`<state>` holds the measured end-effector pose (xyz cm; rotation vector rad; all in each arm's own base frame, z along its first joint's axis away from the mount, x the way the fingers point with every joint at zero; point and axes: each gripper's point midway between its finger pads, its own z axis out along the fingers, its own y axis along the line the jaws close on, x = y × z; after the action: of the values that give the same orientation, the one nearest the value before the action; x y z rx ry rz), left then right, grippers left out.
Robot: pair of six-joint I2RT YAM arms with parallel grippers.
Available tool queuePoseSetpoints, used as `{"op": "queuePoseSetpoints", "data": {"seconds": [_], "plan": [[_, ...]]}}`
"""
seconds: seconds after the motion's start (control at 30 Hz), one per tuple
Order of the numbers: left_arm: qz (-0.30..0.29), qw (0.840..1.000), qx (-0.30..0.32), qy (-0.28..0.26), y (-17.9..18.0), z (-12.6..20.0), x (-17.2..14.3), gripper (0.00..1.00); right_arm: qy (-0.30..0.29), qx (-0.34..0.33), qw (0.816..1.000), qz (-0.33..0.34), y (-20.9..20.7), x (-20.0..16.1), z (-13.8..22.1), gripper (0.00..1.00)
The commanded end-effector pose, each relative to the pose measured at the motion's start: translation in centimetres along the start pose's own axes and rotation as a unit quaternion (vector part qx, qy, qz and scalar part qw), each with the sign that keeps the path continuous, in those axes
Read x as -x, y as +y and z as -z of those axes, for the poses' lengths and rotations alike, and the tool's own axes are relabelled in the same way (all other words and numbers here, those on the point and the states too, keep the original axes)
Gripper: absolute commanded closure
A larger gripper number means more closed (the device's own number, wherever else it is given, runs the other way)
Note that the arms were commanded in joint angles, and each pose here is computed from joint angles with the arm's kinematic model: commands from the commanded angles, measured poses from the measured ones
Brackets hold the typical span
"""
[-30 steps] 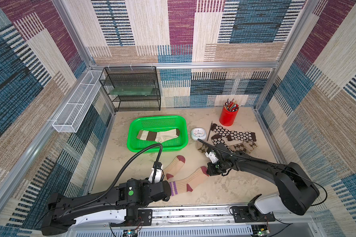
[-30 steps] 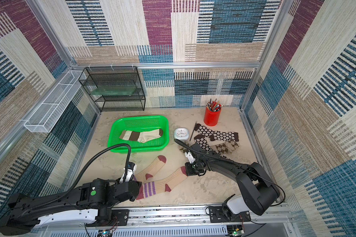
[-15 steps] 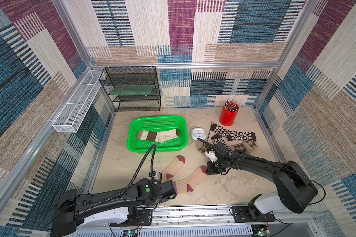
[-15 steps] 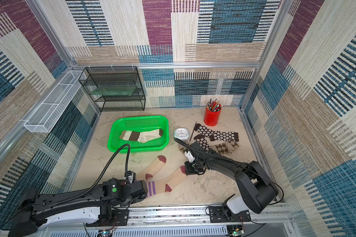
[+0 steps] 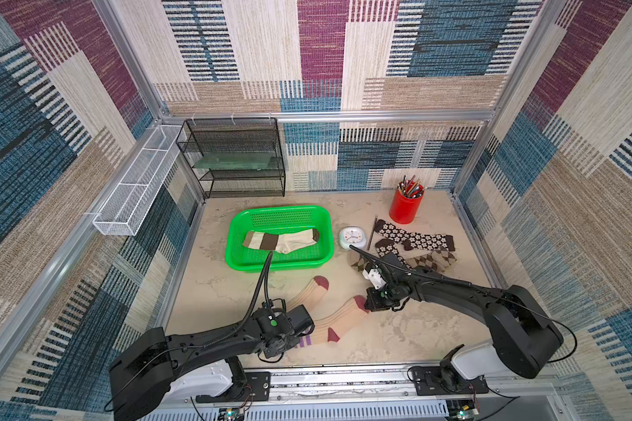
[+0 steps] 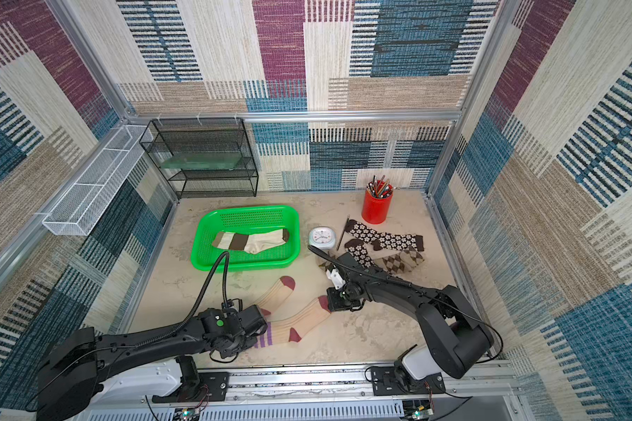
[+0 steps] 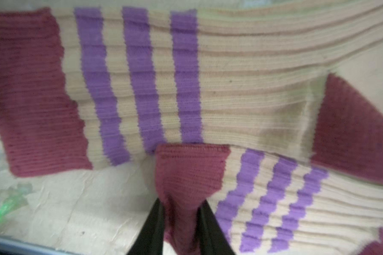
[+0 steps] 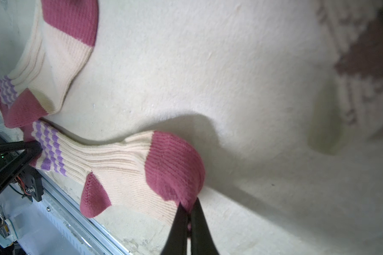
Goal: Place the socks together as a pair
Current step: Flatten out the sock.
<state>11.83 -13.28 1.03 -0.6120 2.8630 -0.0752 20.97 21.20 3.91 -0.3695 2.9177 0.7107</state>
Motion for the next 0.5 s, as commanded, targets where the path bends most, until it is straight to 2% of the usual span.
{"op": "queuePoseSetpoints", "data": {"seconds": [0.0,0.07,0.2,0.33,0.47], "plan": [[0.005,0.999,-0.015,0.028,0.0,-0.3,-1.0,0.89,-0.007,0.011,1.0,0.012,0.7,0.7,0.4,1.0],[0.008,0.999,-0.036,0.016,-0.3,1.7,-0.3,0.97,-0.013,0.015,1.0,0.02,1.4,1.1,1.1,1.0],[0.028,0.996,-0.08,-0.011,0.0,6.0,1.2,0.98,-0.021,0.032,0.998,0.04,3.2,1.8,2.8,1.0],[0.055,0.994,-0.079,-0.055,2.7,9.4,3.0,0.98,-0.019,0.06,0.996,0.061,5.7,2.2,3.8,1.0],[0.097,0.987,-0.057,-0.113,6.0,11.4,5.0,0.99,-0.022,0.086,0.993,0.075,8.0,3.7,3.8,1.0]]}}
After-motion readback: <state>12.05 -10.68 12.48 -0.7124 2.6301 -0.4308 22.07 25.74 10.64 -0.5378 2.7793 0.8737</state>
